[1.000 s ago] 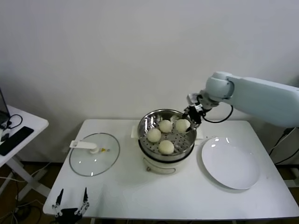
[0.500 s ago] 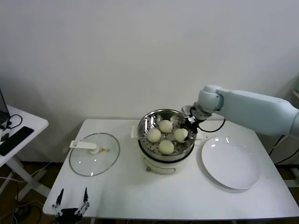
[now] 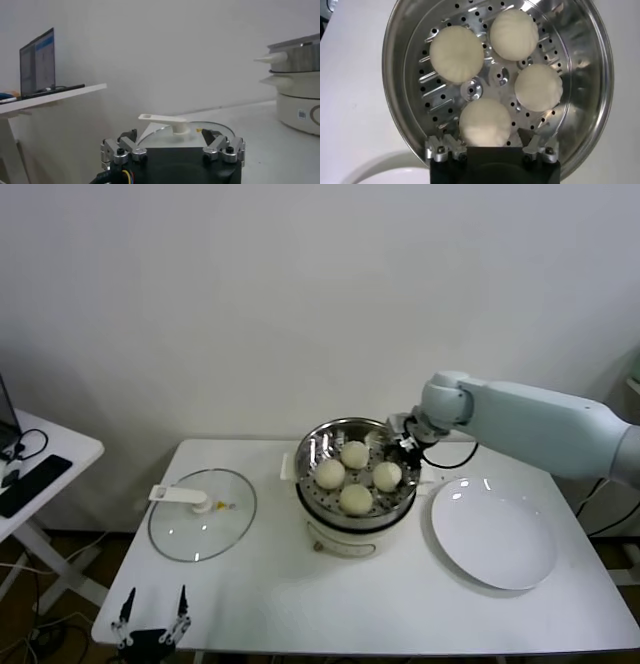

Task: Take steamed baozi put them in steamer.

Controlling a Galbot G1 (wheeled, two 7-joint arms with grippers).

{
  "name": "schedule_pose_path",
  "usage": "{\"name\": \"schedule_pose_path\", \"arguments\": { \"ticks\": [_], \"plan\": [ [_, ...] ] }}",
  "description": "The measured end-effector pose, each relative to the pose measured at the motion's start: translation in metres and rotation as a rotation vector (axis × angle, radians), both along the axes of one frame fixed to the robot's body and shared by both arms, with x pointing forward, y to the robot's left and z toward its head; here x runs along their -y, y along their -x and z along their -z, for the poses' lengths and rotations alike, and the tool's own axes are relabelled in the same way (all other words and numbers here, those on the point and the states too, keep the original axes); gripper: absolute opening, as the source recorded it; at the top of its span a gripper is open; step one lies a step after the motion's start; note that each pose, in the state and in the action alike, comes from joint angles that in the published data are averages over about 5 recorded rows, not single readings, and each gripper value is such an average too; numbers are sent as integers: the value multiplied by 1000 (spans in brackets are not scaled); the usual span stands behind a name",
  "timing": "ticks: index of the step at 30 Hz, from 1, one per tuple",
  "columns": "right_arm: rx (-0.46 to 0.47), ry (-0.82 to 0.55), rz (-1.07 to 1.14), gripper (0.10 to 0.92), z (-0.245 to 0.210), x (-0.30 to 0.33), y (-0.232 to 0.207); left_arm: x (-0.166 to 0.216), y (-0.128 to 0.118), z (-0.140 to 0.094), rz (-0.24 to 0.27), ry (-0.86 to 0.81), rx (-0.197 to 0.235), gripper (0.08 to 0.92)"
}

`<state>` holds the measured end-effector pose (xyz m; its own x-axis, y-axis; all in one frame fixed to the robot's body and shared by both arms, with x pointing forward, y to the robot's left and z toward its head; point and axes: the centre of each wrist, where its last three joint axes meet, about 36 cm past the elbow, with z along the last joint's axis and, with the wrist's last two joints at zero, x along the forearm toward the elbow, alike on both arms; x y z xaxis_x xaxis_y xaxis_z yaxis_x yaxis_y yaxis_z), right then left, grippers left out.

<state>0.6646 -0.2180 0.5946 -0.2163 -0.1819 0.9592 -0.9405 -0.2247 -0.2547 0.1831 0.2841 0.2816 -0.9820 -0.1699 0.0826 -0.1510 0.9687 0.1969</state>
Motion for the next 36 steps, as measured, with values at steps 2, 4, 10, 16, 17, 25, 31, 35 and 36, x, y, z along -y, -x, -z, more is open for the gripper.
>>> {"name": "schedule_pose_path", "arguments": {
  "ticks": [2, 4, 10, 16, 17, 25, 31, 35, 36],
  "plan": [
    [-5, -10, 6, 811, -4, 1, 0, 0, 0, -1, 0, -1, 1, 823],
    [-9, -23, 12, 820, -9, 3, 0, 0, 1, -1, 0, -1, 1, 823],
    [13, -92, 47, 823, -41, 13, -2, 0, 2, -4, 0, -4, 3, 823],
    [96, -228, 111, 823, -64, 26, 5, 1, 0, -6, 3, -2, 8, 823],
    [119, -261, 126, 823, -66, 27, 7, 1, -1, -7, 3, -1, 9, 823],
    [289, -550, 259, 823, -58, 41, 27, 3, -4, -7, 7, 5, 15, 823],
    [406, -760, 347, 823, -31, 51, 52, 5, -9, -6, 11, 11, 20, 823],
    [485, -891, 405, 823, -5, 55, 72, 6, -12, -5, 13, 17, 26, 823],
    [502, -922, 420, 823, 2, 56, 78, 6, -13, -5, 13, 19, 27, 823]
  ]
}}
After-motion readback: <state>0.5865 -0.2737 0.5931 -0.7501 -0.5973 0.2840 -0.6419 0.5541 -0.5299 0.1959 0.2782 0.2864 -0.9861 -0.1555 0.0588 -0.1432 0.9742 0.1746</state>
